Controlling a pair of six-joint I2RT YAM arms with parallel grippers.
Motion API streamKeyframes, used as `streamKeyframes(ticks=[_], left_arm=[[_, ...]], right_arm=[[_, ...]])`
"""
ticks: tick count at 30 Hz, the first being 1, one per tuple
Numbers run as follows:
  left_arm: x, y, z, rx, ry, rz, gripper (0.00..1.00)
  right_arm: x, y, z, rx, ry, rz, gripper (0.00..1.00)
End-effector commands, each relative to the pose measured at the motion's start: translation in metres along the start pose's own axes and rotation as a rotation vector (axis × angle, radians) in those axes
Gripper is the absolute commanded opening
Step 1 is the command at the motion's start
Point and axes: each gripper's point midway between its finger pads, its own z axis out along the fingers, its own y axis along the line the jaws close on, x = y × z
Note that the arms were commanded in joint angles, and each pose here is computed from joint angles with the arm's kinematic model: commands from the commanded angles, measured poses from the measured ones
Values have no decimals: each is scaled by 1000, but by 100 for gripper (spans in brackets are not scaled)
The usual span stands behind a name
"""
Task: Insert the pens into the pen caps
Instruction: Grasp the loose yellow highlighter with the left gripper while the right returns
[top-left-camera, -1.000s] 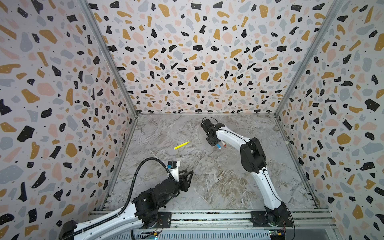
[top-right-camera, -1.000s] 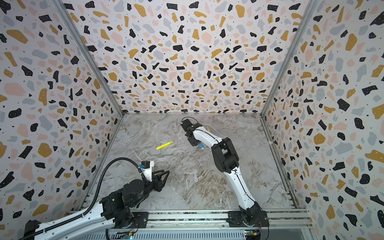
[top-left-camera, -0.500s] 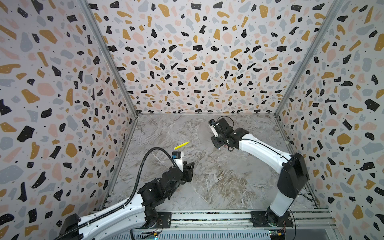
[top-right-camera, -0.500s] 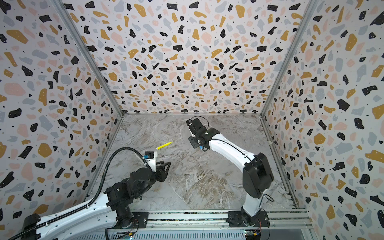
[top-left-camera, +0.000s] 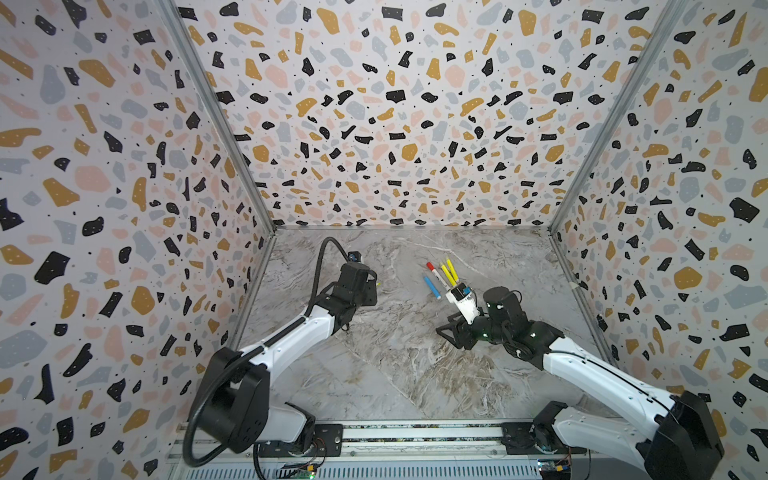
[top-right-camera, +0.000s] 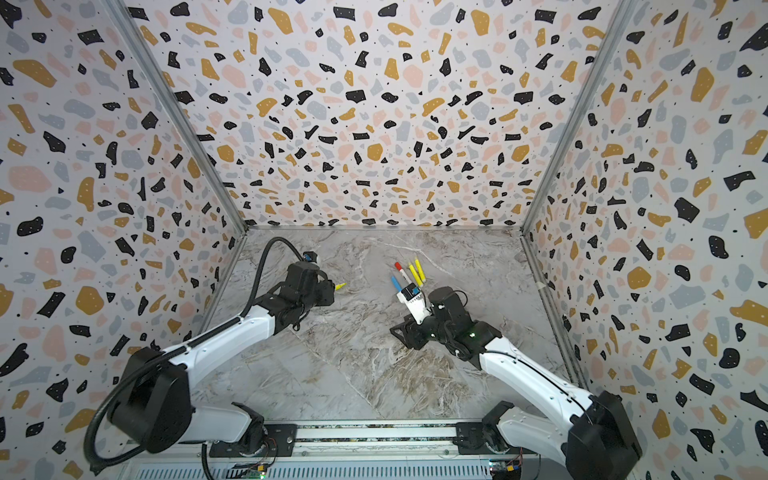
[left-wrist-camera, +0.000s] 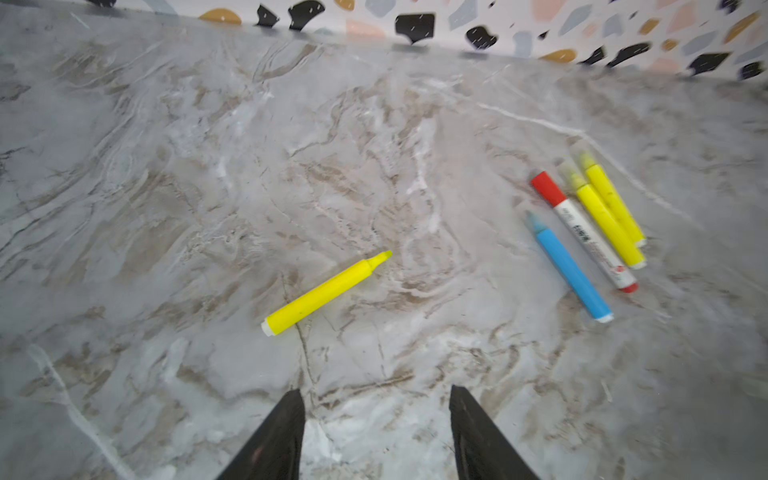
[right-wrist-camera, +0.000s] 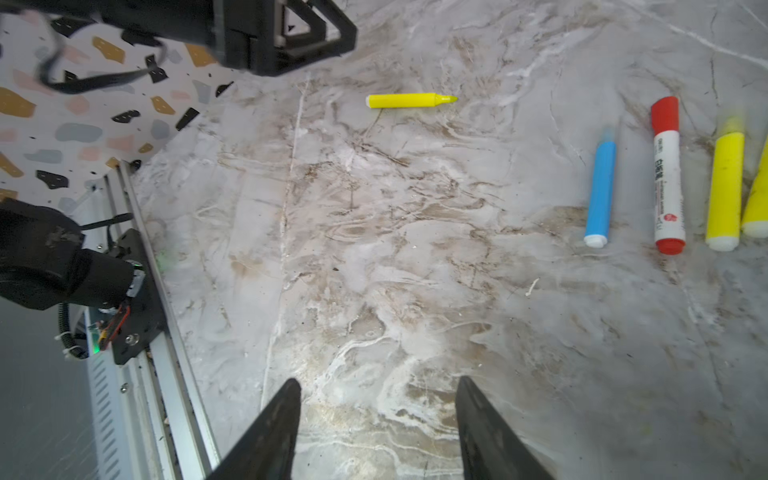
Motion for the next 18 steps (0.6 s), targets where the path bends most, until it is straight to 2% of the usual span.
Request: streamKeyframes(ticks=[1, 7, 11, 18], left_arm=[[-1, -1, 24, 21, 76, 75, 56], [4, 14, 61, -45, 163, 119, 55], [1, 24, 77, -59, 184, 105, 55], [13, 33, 104, -59, 252, 94, 53]], right_arm=[[-1, 22, -13, -110, -74, 36, 60], [41, 37, -26, -215, -108, 124, 61], [53, 41, -32, -238, -136, 146, 63], [66, 42, -31, -250, -106, 164, 63]])
